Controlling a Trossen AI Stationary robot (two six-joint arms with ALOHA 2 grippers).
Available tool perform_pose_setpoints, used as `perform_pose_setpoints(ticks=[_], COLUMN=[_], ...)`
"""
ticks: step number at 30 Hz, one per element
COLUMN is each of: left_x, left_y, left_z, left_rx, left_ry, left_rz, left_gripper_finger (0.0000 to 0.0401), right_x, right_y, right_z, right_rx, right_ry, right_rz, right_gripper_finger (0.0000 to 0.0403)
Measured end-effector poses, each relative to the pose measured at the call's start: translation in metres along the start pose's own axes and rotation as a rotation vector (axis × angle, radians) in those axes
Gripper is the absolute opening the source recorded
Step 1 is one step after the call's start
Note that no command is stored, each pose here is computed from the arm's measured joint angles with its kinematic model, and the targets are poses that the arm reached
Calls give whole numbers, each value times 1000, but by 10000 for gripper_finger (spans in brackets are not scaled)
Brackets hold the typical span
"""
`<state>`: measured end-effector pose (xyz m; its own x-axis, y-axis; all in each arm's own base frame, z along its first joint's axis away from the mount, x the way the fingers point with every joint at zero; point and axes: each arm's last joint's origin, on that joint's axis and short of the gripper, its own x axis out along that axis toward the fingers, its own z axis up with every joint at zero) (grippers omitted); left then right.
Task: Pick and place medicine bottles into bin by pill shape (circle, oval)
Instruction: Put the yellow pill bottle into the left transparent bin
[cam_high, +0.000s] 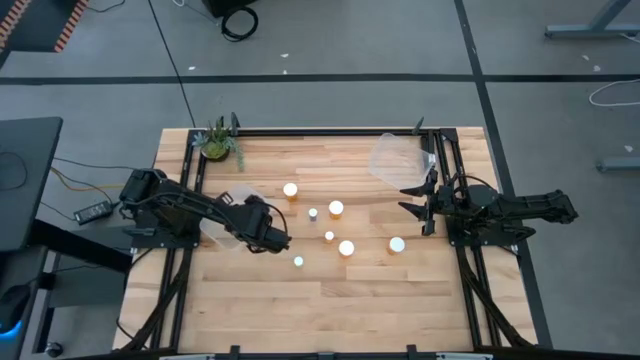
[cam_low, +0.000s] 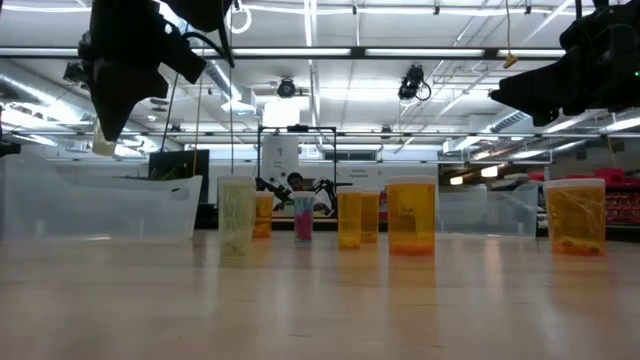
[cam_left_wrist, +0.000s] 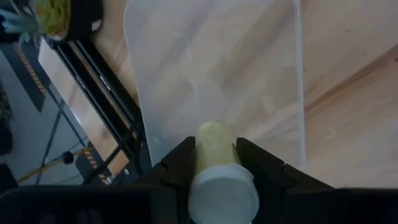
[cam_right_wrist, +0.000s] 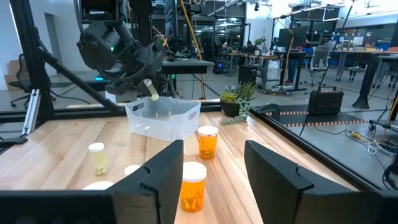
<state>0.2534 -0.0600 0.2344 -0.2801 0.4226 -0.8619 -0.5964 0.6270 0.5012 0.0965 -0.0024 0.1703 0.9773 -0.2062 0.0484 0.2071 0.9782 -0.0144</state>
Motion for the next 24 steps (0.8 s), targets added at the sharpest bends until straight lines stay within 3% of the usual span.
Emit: perform_pose_setpoints(ticks=[14, 19, 24], left_x=[3, -4, -15], left_y=[19, 45, 78], left_z=[17, 20, 17], left_rx=[110, 61, -77], left_ry=[-22, -75, -132], left_rz=[15, -19, -90], left_gripper_finger=[116, 120, 125], right_x=[0, 0, 0], right_y=[0, 0, 0], right_z=[0, 0, 0], right_rx=[0, 0, 0], right_ry=[0, 0, 0], right_rz=[0, 0, 0], right_gripper_finger=[178, 178, 178])
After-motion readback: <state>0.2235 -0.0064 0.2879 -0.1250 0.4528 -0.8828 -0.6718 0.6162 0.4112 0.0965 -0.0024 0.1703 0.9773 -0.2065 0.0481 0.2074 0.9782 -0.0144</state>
